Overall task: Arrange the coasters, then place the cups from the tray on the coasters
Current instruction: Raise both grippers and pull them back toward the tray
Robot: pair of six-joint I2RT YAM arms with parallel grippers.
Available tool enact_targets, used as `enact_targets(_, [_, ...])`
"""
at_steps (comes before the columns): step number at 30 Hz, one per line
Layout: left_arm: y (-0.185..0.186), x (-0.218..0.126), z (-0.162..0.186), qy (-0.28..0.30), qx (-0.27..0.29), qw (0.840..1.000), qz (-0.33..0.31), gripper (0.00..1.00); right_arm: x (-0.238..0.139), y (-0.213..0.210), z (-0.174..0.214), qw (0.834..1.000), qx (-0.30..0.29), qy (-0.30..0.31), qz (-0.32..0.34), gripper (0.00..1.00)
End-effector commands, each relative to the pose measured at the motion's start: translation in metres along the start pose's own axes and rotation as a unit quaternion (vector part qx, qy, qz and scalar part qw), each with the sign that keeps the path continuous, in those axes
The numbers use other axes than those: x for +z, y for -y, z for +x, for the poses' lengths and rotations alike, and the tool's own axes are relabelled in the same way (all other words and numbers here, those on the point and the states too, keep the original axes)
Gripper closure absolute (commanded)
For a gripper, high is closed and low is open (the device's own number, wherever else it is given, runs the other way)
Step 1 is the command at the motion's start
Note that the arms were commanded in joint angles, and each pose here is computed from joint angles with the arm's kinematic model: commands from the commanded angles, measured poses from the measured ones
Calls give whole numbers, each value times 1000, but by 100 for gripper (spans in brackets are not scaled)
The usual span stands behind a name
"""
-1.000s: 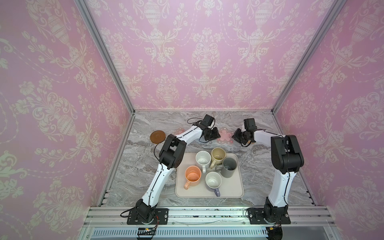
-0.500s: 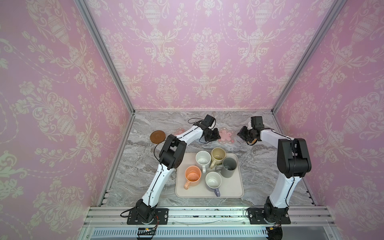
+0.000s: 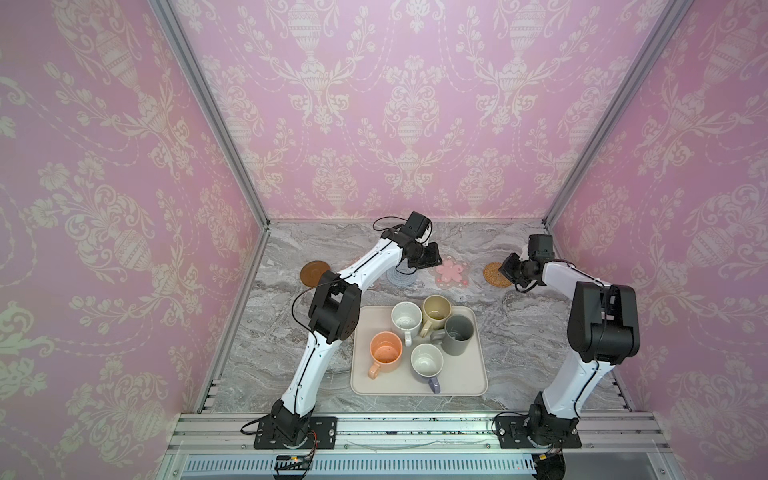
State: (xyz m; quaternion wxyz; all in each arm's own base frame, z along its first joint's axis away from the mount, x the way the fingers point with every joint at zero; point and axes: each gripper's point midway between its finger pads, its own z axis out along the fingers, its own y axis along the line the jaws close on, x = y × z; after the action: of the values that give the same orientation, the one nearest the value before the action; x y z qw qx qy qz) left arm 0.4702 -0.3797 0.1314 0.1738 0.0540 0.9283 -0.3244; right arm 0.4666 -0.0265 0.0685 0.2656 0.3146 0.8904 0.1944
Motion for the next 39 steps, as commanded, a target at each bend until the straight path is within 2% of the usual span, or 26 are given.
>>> enact_targets(1, [-10,-32,-2,10,26,999,-30,64,9,4,1,1000,-13,-11,7,78])
enact_targets(15, [-92,-94,7,65,-53,994,-74,65,39,11,17,999,17,-39,8,80])
enact_targets(24, [-95,-99,7,71,-62,993,-68,65,45,4,46,998,5,-64,10,80])
enact_targets(30, [-97,-103,12,71,-63,993,-73,64,37,2,43,998,6,-55,15,80])
enact_targets(33, [-97,-108,14,73,-59,992,-80,64,27,-3,39,999,2,-49,12,77])
enact_targets(37, [-99,-117,16,79,-53,991,-94,63,7,-19,28,1000,2,-29,-7,61])
enact_targets(39, [-100,-122,17,81,-51,990,-102,63,-5,-28,23,1000,1,-19,-20,57])
